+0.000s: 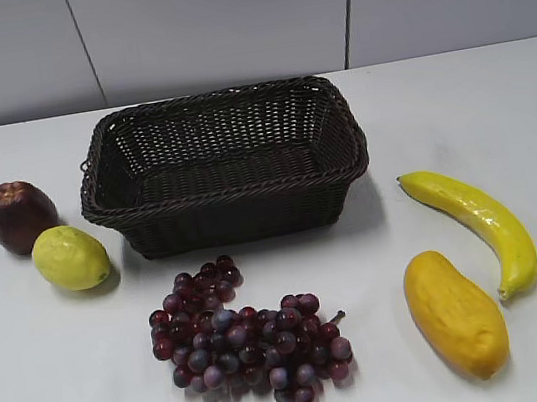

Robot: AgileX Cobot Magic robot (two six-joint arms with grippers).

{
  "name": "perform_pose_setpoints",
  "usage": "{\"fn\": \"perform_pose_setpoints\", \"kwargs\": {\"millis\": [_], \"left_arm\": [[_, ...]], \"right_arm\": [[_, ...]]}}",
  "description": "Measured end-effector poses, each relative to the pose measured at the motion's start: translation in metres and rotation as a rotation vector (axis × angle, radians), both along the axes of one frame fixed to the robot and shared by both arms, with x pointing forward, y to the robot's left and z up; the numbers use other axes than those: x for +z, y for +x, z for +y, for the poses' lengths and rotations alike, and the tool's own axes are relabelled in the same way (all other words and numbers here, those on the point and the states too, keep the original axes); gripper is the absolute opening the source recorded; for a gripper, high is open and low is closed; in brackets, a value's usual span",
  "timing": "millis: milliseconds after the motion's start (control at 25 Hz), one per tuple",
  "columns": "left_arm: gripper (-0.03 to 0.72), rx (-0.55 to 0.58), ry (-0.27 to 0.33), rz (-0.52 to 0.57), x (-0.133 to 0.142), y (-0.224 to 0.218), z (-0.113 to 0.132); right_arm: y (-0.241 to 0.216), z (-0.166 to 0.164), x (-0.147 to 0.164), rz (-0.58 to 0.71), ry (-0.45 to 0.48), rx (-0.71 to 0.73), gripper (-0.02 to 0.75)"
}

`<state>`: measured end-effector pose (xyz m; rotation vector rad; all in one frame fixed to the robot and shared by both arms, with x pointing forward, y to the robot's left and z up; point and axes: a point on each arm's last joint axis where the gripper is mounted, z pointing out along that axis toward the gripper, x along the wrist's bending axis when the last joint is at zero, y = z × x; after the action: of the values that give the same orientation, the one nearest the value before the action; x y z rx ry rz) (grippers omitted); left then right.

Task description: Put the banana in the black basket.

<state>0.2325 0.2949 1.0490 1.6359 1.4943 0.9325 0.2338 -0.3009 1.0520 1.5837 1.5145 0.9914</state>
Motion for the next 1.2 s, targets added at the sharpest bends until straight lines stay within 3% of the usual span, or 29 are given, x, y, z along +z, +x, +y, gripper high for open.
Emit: {"fn": "perform_pose_setpoints", "kwargs": {"millis": [960, 1200], "left_arm": [[0.239, 0.0, 0.0, 0.0, 0.0, 0.0, 0.0], [0.239, 0.0, 0.0, 0.0, 0.0, 0.0, 0.0]], "right_arm": [[0.0, 0.0, 0.0, -0.003, 0.001, 0.001, 0.592], [0.02, 0.001, 0.018, -0.052, 0.004, 0.005, 0.592]]}}
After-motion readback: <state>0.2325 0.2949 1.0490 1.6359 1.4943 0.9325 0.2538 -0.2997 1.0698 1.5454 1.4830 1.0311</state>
